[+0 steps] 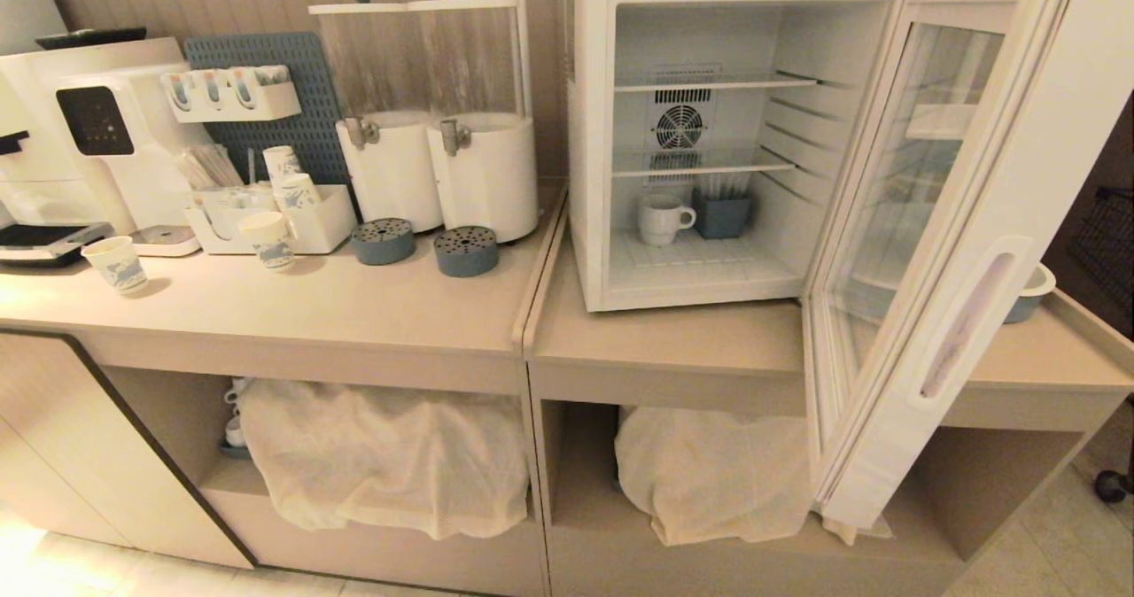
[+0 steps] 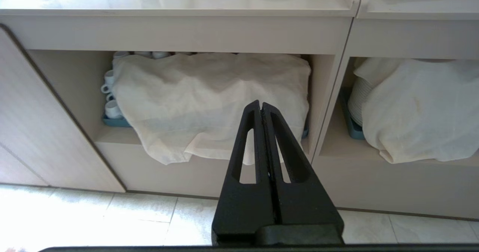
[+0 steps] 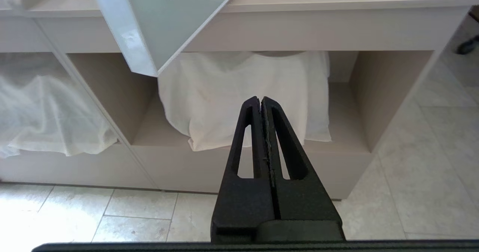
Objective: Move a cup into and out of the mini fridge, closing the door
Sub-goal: Take the ceramic cup out of the freezer
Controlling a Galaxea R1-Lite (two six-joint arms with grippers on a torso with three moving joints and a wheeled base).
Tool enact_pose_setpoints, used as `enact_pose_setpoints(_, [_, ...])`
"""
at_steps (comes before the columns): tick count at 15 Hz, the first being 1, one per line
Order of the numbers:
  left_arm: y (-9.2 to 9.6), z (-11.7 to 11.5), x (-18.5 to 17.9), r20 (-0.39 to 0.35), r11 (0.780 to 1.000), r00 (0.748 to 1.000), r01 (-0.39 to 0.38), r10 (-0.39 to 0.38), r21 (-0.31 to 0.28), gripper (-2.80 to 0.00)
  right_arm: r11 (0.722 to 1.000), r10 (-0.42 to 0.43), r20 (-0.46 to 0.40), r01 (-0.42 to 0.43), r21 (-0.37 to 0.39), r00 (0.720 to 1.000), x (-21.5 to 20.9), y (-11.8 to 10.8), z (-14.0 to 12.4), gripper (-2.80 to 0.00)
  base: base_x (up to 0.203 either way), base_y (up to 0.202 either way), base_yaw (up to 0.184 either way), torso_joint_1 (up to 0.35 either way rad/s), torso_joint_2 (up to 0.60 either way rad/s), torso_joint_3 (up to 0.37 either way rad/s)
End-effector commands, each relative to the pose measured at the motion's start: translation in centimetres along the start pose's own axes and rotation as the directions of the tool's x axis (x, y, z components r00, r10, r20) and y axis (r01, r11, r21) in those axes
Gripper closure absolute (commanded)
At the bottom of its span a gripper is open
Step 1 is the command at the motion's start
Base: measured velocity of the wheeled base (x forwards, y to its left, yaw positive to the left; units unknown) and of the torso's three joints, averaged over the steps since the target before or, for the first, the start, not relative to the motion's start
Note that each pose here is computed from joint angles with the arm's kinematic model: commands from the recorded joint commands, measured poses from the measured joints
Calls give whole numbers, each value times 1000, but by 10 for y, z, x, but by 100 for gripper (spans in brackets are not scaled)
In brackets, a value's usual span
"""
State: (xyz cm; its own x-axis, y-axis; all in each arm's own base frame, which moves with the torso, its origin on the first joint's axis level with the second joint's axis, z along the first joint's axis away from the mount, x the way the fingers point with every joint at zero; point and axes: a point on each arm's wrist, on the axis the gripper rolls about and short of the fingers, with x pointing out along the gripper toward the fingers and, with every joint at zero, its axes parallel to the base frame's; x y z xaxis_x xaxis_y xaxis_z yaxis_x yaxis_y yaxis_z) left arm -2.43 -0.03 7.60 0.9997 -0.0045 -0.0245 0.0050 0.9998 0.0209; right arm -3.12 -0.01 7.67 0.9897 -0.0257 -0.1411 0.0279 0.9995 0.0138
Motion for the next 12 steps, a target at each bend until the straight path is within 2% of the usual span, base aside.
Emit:
enact_pose_setpoints(1, [0, 0, 0, -2, 1000, 1000, 0, 0, 0, 0, 1000, 1, -1, -1, -1, 1000, 0, 0, 0, 0, 0, 0, 0, 0, 0, 0])
enact_pose_setpoints(4, [0, 0, 0, -2, 1000, 1000, 0, 0, 3, 0, 1000, 1, -1, -1, 0, 1000, 0, 0, 0, 0, 2, 82, -1, 0, -2, 0])
enact_pose_setpoints(12, [0, 0, 0, -2, 1000, 1000, -1, 1, -2, 0, 1000, 1, -3, -1, 0, 1000, 0, 0, 0, 0, 0, 193, 1, 1, 2, 2])
